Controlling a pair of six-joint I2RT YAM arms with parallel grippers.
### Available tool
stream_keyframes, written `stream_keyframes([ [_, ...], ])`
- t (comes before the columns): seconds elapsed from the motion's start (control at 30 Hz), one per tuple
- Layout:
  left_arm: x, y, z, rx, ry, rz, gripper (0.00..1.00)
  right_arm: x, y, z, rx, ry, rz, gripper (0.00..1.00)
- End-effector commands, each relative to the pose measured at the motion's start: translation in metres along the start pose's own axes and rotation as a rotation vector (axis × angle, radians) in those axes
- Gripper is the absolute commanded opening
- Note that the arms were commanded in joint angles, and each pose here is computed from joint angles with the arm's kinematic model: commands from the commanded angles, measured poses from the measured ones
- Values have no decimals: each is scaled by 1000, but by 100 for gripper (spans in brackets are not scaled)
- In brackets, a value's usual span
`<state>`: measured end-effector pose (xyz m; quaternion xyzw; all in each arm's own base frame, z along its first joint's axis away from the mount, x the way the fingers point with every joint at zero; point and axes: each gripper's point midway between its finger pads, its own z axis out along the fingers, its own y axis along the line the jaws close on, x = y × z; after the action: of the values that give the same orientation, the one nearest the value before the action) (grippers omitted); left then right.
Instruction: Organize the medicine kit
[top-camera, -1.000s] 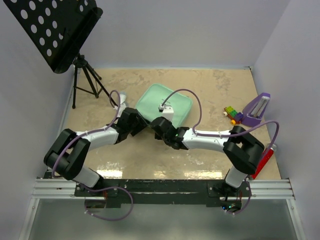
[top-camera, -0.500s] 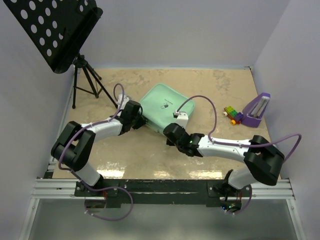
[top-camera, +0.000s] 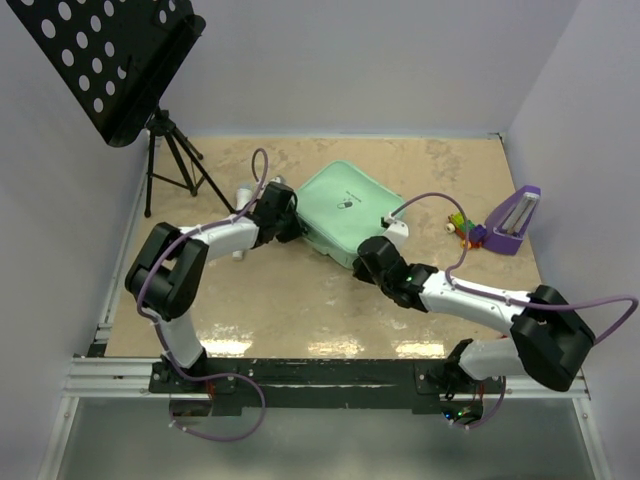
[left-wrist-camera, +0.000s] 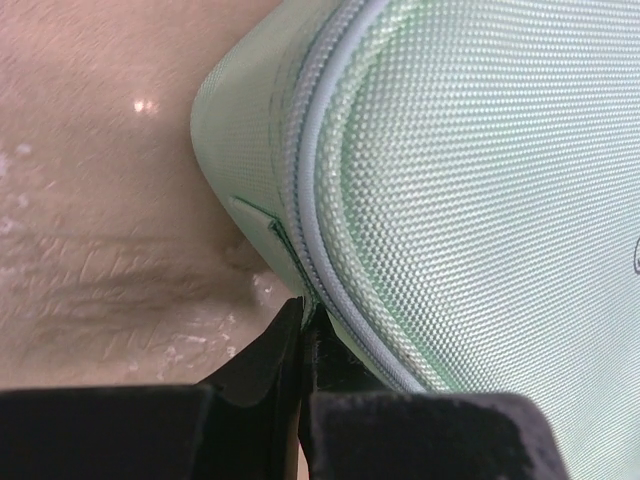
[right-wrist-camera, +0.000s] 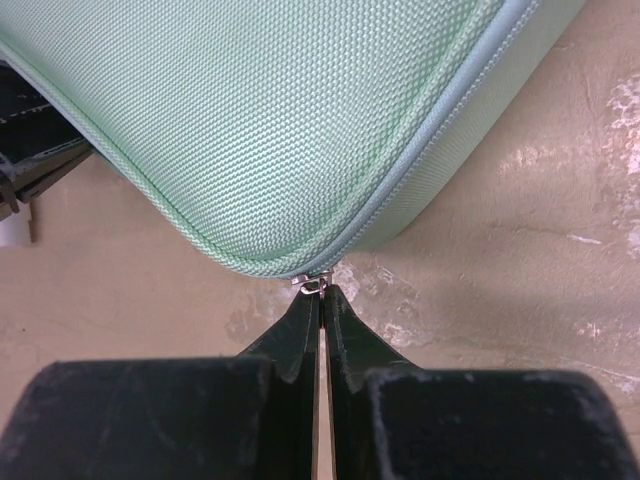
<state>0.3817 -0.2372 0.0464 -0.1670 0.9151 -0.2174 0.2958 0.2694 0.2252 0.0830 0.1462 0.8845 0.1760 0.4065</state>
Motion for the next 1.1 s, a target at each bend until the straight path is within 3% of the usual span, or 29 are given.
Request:
stream_keyframes([
  [0.0, -52, 35, 8, -133, -123, 96, 0, -21, -19, -3, 63, -87, -38, 0],
  [0.07, -52, 30, 7, -114, -102, 108, 5, -20, -20, -1, 83, -77, -87, 0],
  [0.23, -52, 19, -10, -59, -102, 98, 51, -9, -3, 0, 56, -55, -148, 0],
  [0.3, -51, 19, -18, -61, -100, 90, 62, -5, 7, 1, 52, -48, -166, 0],
  [0.67, -24, 15, -60, 33, -115, -13, 71, 19, 73, 12, -37, -2, -209, 0],
  [0.9, -5, 12, -49, 33, -89, -64, 72, 23, 94, 19, -70, 13, -214, 0],
  [1.07, -14, 11, -40, 48, -152, -114, 73, 26, 98, 19, -79, 21, -221, 0],
])
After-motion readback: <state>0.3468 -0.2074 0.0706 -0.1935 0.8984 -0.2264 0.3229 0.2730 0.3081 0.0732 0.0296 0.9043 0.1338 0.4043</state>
